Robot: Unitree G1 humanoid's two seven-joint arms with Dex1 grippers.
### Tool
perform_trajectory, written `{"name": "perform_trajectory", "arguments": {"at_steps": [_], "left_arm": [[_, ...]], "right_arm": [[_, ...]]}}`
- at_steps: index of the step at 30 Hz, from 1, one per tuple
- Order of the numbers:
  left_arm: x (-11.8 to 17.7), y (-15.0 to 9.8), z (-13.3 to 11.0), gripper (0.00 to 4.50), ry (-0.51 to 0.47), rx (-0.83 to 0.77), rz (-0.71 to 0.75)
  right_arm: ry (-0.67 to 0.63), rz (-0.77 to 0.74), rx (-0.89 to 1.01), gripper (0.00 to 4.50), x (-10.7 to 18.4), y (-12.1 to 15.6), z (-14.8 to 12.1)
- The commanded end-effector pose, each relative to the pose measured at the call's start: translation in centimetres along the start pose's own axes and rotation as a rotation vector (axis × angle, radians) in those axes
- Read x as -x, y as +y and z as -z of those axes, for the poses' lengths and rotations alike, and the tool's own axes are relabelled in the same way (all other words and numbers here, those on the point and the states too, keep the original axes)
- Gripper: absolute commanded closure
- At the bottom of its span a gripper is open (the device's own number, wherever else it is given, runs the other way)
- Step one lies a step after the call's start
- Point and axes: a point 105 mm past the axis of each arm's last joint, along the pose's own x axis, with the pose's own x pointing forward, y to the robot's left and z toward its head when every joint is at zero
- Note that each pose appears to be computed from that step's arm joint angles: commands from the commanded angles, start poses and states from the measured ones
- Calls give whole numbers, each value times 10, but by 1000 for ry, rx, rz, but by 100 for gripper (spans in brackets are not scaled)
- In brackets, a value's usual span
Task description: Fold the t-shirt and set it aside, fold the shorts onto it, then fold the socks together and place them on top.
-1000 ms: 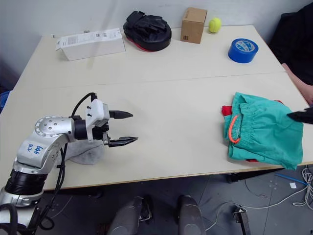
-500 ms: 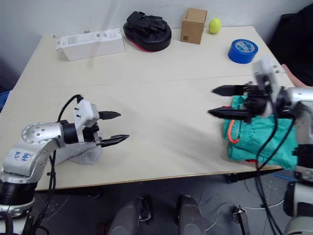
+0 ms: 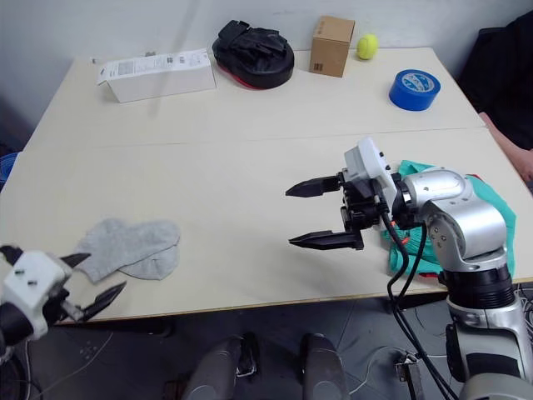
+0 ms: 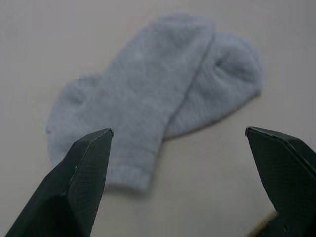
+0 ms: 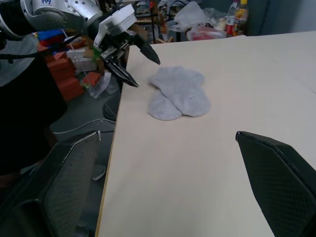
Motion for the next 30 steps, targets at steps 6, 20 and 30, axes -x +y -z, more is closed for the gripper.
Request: {"name": "perform_trajectory", "arguments": {"at_steps": [6,20,30], "left_arm": [[-23,-4,-3,0,-12,-266,28],[-54,-3,25,0,52,-265,262],[-47,-3,17,0,33,-247,339]], "right_arm": [[-7,-6,49,2,-5,10,-6],[6,97,38,2,5,13,-9],[19,116,29,2,7,18,-7]]}}
